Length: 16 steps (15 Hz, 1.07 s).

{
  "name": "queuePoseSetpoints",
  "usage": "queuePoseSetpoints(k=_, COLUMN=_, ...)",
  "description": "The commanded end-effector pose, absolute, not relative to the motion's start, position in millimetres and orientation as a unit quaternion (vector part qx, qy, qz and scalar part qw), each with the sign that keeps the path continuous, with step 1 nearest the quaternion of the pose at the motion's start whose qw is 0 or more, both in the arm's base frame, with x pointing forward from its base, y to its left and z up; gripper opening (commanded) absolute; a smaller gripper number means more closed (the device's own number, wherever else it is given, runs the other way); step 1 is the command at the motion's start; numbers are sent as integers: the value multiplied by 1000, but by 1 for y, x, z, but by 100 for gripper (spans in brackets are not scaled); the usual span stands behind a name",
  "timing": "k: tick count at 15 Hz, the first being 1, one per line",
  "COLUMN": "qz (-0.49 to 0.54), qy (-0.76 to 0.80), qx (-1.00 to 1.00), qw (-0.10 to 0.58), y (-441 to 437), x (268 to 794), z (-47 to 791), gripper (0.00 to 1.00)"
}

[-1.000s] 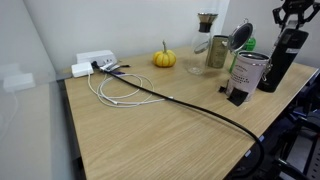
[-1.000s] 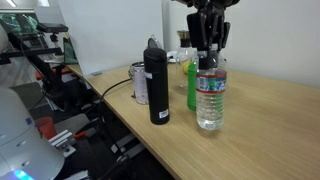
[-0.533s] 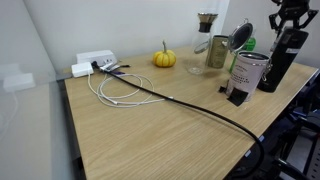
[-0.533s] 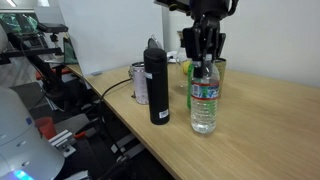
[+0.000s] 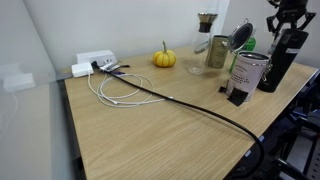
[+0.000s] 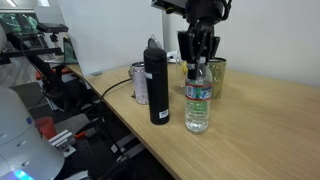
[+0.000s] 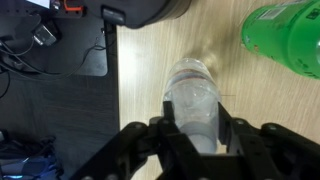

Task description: Move the water from the left to the right

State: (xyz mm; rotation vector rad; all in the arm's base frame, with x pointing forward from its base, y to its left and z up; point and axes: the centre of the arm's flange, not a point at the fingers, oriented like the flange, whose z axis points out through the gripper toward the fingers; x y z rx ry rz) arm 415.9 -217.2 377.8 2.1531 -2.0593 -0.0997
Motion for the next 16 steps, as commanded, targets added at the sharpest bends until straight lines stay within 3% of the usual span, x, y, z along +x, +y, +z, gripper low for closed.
queuePoseSetpoints(k=1, qz=-37, qy=-690, qx=719, qw=71, y=-216, x=417, z=377, gripper=72)
queuePoseSetpoints(k=5, qz=-36, qy=-687, qx=722, qw=72, y=-211, x=417, z=382, gripper=98)
queuePoseSetpoints(k=16, qz=-19, qy=-672, qx=735, qw=88, y=-196, x=412, z=454, gripper=100)
